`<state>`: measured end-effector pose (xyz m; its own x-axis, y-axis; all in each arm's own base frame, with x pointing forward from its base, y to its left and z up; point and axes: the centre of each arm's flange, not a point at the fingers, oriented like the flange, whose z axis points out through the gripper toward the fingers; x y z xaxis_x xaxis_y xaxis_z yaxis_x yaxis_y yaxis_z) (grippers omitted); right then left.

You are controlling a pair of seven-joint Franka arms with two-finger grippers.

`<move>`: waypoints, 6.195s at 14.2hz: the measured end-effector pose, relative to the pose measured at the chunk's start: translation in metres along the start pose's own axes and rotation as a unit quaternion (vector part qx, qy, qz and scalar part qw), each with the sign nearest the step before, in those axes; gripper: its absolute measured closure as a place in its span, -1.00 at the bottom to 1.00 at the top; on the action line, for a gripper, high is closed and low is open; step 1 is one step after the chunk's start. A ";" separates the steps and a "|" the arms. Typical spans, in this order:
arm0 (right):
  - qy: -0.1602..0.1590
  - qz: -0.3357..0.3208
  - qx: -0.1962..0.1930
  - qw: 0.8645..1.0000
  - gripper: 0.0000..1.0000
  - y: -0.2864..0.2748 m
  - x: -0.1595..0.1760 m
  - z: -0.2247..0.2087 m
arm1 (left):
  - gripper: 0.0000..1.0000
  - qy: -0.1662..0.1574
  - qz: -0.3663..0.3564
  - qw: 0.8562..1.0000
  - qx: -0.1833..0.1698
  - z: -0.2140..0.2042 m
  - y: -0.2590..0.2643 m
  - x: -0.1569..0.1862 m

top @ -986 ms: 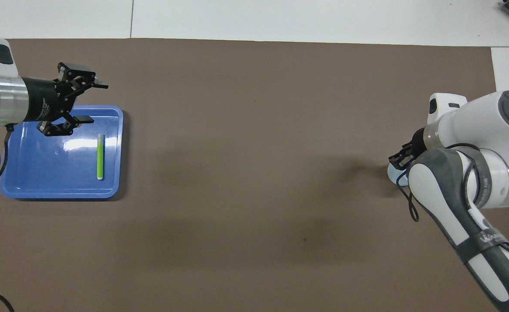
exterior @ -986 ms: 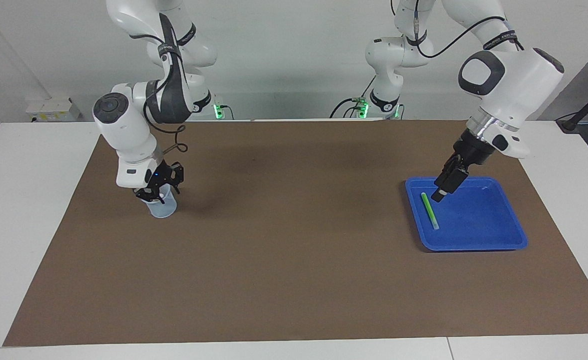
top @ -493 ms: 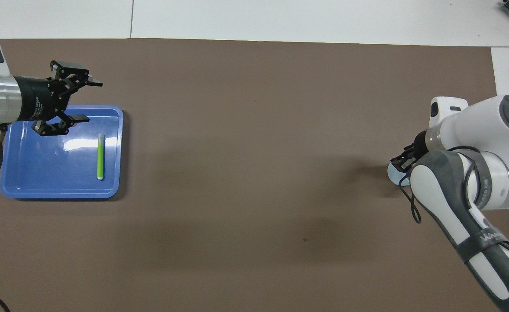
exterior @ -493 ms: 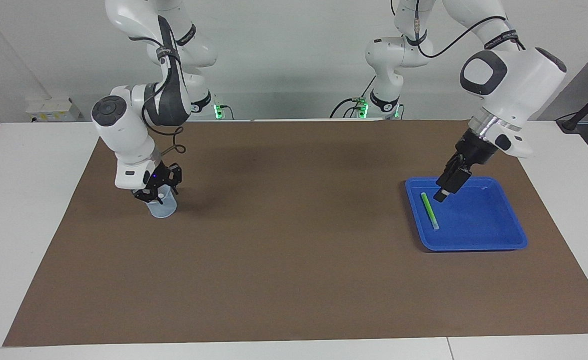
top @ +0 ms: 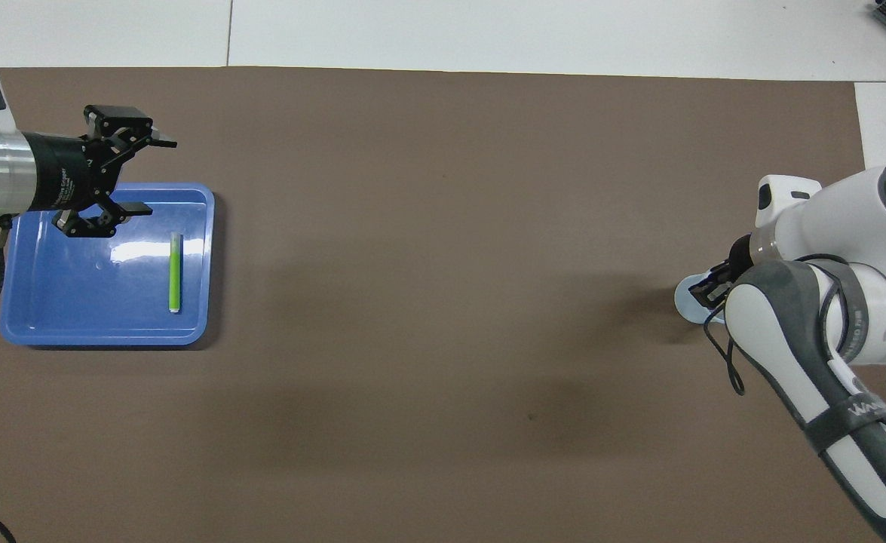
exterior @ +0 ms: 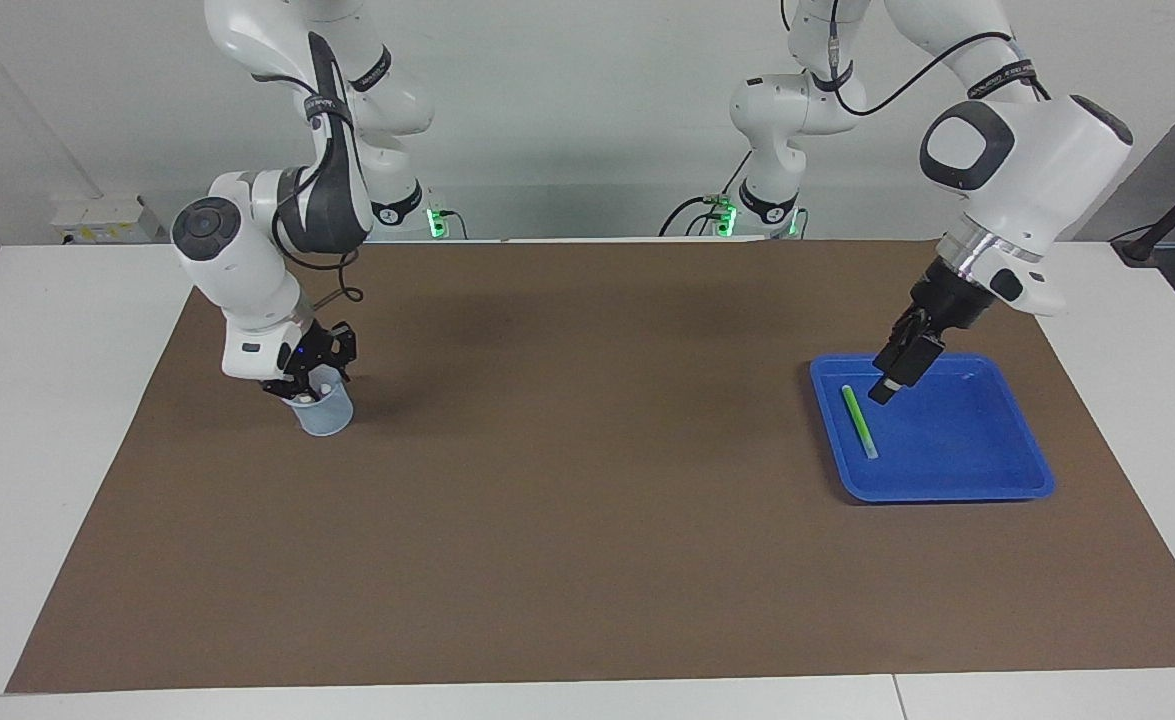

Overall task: Right arm passes pens to left for tray arrangement
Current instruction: 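Grasp the purple pen in the white cup with the right gripper, then carry the purple pen toward the left gripper while the left gripper approaches, then close the left gripper on the purple pen and open the right gripper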

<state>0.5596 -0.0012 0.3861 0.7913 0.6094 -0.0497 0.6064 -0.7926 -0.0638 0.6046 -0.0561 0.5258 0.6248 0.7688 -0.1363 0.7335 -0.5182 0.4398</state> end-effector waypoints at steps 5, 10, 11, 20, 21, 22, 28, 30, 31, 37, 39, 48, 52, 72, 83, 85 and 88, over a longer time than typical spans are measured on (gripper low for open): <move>0.002 0.000 -0.002 1.000 0.59 0.000 0.000 -0.002 | -1.00 0.005 0.002 1.000 -0.008 -0.010 0.003 -0.004; 0.001 -0.006 -0.001 1.000 0.62 0.000 0.000 -0.007 | -1.00 0.005 -0.002 1.000 -0.009 -0.010 0.004 -0.005; -0.005 -0.009 0.003 1.000 0.62 0.000 0.000 -0.013 | -1.00 0.005 -0.003 1.000 -0.009 -0.010 0.004 -0.005; -0.002 -0.062 0.005 0.998 0.62 -0.061 0.026 -0.165 | -0.99 0.005 -0.016 1.000 -0.010 -0.010 0.004 -0.005; 0.013 -0.059 0.011 0.998 0.62 -0.077 0.034 -0.178 | -0.95 0.005 -0.017 1.000 -0.009 -0.010 0.004 -0.006; 0.027 -0.047 0.021 0.998 0.62 -0.095 0.043 -0.187 | -0.97 0.005 -0.019 1.000 -0.009 -0.010 0.005 -0.006; 0.110 0.018 0.098 0.989 0.62 -0.189 0.095 -0.201 | -0.95 0.000 -0.046 0.999 -0.009 -0.008 0.011 -0.019; 0.165 0.039 0.128 0.977 0.62 -0.188 0.105 -0.204 | -0.99 -0.007 -0.069 0.998 -0.006 -0.006 0.016 -0.031; 0.192 0.056 0.147 0.969 0.62 -0.186 0.109 -0.203 | -1.00 -0.014 -0.089 0.996 -0.001 -0.003 0.019 -0.040; 0.339 0.198 0.249 0.885 0.62 -0.251 0.143 -0.184 | -1.00 -0.065 -0.226 0.971 0.031 0.008 0.033 -0.094; 0.372 0.254 0.270 0.851 0.62 -0.299 0.146 -0.179 | -0.96 -0.085 -0.275 0.957 0.031 0.010 0.037 -0.105; 0.402 0.324 0.304 0.801 0.62 -0.372 0.119 -0.155 | -1.00 -0.103 -0.337 0.934 0.059 0.015 0.049 -0.156; 0.401 0.325 0.303 0.801 0.62 -0.372 0.119 -0.154 | -1.00 -0.114 -0.291 0.946 0.084 0.004 0.041 -0.156; 0.402 0.327 0.302 0.800 0.62 -0.370 0.118 -0.154 | -0.84 -0.126 -0.318 0.926 0.160 0.010 0.027 -0.220; 0.400 0.326 0.302 0.801 0.62 -0.371 0.118 -0.153 | 0.00 -0.123 -0.319 0.927 0.152 -0.005 0.018 -0.226; 0.399 0.325 0.303 0.802 0.62 -0.373 0.117 -0.152 | 0.51 -0.119 -0.323 0.927 0.148 -0.004 0.017 -0.222; 0.399 0.323 0.303 0.803 0.62 -0.374 0.116 -0.152 | 0.55 -0.119 -0.324 0.927 0.145 -0.004 0.016 -0.219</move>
<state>0.4366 0.3634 0.5562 0.8704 -0.3233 0.3714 0.0907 -0.6361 -0.7663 0.4788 -0.2315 0.5660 0.0445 0.8678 -0.4949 0.9950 -0.0826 -0.0554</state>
